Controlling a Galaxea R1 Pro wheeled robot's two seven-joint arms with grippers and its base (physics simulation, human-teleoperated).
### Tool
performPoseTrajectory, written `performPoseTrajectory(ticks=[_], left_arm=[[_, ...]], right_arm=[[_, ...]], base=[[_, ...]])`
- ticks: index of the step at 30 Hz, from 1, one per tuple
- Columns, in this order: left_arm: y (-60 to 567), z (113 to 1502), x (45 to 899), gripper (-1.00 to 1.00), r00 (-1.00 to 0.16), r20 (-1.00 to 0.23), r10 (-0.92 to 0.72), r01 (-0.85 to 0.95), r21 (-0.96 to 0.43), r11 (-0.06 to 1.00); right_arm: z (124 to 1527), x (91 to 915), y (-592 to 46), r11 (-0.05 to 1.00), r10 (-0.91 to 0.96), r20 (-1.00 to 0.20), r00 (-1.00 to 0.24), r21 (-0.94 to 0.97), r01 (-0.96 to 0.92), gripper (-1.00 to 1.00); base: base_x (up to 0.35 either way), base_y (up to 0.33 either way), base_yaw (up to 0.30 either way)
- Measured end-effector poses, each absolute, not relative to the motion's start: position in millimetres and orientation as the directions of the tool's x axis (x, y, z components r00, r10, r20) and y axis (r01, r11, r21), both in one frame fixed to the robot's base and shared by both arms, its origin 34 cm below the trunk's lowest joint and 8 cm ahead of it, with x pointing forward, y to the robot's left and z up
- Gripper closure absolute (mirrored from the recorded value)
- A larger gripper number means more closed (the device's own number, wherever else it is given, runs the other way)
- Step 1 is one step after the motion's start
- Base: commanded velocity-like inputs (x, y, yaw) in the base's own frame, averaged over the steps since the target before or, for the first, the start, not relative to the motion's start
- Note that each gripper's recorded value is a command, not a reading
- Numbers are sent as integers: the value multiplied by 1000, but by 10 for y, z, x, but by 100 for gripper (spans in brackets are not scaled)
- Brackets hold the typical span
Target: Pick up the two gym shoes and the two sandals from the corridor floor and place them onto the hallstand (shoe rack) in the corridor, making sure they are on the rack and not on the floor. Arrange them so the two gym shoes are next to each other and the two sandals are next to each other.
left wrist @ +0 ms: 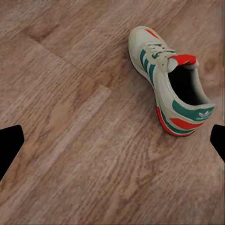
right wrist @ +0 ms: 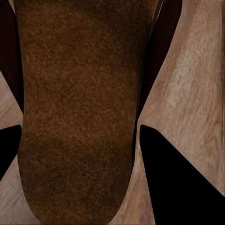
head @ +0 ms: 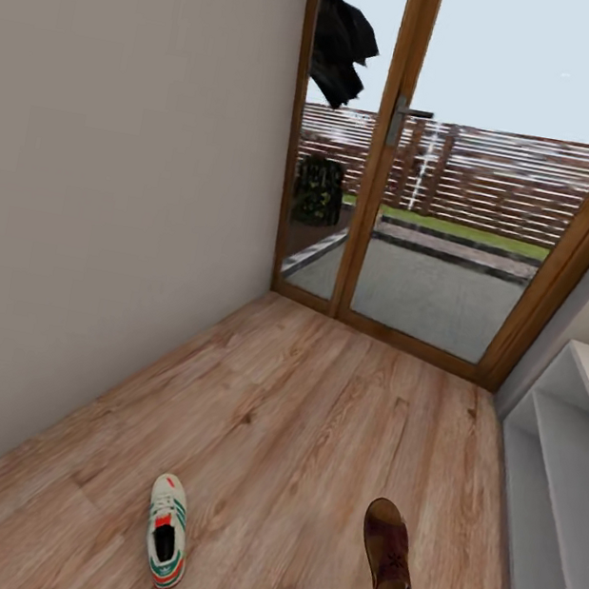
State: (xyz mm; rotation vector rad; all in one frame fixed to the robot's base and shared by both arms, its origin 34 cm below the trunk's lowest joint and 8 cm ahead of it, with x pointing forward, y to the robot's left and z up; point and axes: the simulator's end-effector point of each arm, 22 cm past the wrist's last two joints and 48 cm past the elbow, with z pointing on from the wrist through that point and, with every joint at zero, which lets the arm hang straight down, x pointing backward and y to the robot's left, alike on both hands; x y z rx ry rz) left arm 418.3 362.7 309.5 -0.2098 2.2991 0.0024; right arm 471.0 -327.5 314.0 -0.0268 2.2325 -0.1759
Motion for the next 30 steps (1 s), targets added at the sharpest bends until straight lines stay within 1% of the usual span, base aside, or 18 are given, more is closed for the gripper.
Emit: performPoseTrajectory(ticks=[11, 18, 26, 30], left_arm=[[3628, 3096, 4184, -100, -659, -737, -151, -152, -66, 986], [3630, 3096, 4186, -100, -658, -737, -151, -153, -66, 986], [3632, 3097, 4186, -100, -658, -738, -152, -154, -66, 986], [3633, 3098, 4186, -100, -658, -738, -152, -154, -66, 986]], right_arm=[[3138, 4708, -3276, 990, -80, -780, -620, -136, 43, 100], [3138, 4710, -3276, 990, -81, -780, -620, -137, 43, 100], [3138, 4709, -3279, 990, -80, -780, -620, -136, 44, 100], [3139, 4707, -3278, 990, -80, -780, -620, -136, 44, 100]], base=[[152, -219, 0], [16, -21, -9], [10, -1, -159], [165, 0, -57]])
